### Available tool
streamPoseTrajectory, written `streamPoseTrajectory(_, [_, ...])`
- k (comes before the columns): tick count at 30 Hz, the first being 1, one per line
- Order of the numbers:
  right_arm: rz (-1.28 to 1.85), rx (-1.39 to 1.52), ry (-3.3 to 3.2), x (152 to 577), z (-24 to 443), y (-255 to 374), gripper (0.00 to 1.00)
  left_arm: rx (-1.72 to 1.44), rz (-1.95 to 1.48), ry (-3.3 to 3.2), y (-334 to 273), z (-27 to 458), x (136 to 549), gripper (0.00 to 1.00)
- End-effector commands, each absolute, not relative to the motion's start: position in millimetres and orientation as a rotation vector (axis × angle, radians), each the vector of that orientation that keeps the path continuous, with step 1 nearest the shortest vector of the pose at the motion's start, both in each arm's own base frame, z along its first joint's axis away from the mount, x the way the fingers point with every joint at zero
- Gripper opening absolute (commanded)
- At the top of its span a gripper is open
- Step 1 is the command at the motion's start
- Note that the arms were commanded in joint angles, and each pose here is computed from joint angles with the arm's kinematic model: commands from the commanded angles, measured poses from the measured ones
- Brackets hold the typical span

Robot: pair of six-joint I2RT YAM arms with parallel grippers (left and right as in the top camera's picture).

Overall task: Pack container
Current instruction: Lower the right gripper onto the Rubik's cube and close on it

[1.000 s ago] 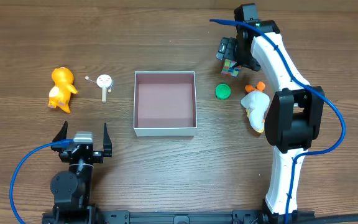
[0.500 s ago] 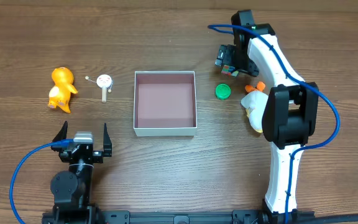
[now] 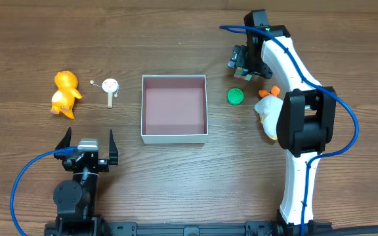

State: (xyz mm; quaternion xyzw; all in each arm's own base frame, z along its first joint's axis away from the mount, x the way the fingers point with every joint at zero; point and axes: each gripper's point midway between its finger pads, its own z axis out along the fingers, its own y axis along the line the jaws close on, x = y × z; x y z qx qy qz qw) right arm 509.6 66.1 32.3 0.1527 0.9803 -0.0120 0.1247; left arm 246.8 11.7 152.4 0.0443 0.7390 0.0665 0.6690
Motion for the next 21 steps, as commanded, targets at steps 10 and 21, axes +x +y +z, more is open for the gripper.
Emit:
streamPoseTrajectory(10, [-0.061, 0.453, 2.853, 510.5, 28.5, 63.1, 0.57, 0.122, 0.153, 1.668, 10.4, 151.0, 247.0, 1.0])
streamPoseTrajectory(21, [-0.101, 0.455, 2.828, 515.7, 43.4, 58.0, 0.48, 0.122, 0.153, 1.668, 10.4, 151.0, 247.0, 1.0])
